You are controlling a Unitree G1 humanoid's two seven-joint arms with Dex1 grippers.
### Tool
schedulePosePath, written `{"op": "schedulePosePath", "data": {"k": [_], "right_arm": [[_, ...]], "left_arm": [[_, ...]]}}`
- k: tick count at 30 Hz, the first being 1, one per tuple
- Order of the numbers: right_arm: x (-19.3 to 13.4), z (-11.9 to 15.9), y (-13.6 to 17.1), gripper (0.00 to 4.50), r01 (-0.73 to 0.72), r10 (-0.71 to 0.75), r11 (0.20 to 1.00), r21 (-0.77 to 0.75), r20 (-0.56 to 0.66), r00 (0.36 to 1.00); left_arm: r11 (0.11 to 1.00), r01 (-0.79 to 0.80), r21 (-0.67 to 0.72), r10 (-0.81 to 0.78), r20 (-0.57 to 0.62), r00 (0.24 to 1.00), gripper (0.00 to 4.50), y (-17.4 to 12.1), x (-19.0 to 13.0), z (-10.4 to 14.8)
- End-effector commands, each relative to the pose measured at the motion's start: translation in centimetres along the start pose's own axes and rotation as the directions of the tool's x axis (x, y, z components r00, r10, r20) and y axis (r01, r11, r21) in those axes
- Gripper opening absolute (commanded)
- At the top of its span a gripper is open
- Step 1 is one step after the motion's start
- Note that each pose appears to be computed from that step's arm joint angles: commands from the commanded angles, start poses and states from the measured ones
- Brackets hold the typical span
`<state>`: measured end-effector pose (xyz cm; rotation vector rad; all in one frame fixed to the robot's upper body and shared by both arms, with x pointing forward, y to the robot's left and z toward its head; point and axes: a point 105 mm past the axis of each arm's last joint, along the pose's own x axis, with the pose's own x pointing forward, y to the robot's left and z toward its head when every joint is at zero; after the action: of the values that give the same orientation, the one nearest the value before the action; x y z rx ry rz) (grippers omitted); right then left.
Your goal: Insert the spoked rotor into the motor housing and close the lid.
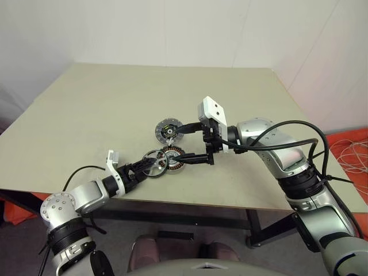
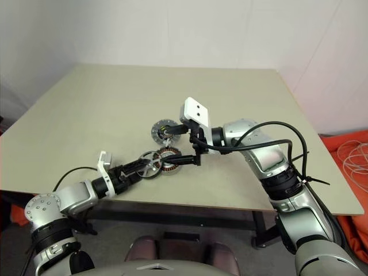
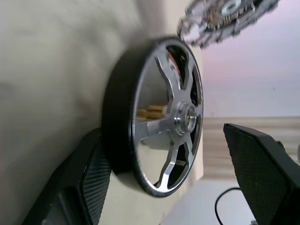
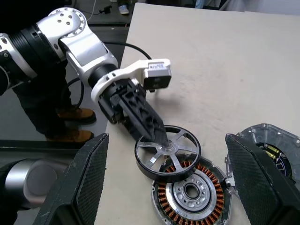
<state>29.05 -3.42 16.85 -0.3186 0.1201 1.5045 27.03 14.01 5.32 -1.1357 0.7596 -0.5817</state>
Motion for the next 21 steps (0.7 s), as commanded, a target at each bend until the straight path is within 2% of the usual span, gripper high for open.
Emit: {"op": "schedulePosePath", "data": {"k": [1, 3, 6, 7, 8, 9, 16, 21], "right_arm": [[-0.5, 1.0, -0.4, 4.5, 0.022, -0.021, 0.999, -0.036, 0.031, 0.999], [-0.5, 1.0, -0.4, 4.5, 0.024, -0.023, 0.999, -0.036, 0.03, 0.999], [-0.5, 0.9, -0.5, 4.5, 0.027, -0.026, 0.999, -0.037, 0.028, 0.999], [-0.5, 0.9, -0.5, 4.5, 0.028, -0.027, 0.999, -0.037, 0.027, 0.999], [-0.6, 0.9, -0.5, 4.5, 0.03, -0.029, 0.999, -0.037, 0.026, 0.999], [-0.6, 0.9, -0.5, 4.5, 0.03, -0.029, 0.999, -0.037, 0.025, 0.999], [-0.5, 0.7, -0.6, 4.5, 0.028, -0.027, 0.999, -0.037, 0.022, 0.999], [-0.4, 0.6, -0.6, 4.5, 0.024, -0.023, 0.999, -0.038, 0.019, 1.0]], "left_arm": [[0.998, 0.052, 0.023, -0.052, 0.0, 0.999, 3.84, -1.2, 0.4, 0.3], [0.998, 0.062, 0.02, -0.062, 0.001, 0.998, 3.84, -1.3, 0.4, 0.3], [0.998, 0.063, 0.02, -0.063, 0.003, 0.998, 3.3, -1.4, 0.3, 0.3], [0.998, 0.064, 0.021, -0.064, 0.01, 0.998, 3.26, -1.4, 0.2, 0.3], [0.997, 0.069, 0.025, -0.069, 0.026, 0.997, 2.84, -1.5, -0.1, 0.3], [0.996, 0.082, 0.027, -0.083, 0.042, 0.996, 2.75, -1.7, -0.3, 0.4], [0.994, 0.107, 0.019, -0.108, 0.086, 0.99, 0.43, -2.1, -0.8, 0.7], [0.994, 0.113, 0.015, -0.114, 0.099, 0.989, 0.42, -2.4, -0.8, 0.7]]}}
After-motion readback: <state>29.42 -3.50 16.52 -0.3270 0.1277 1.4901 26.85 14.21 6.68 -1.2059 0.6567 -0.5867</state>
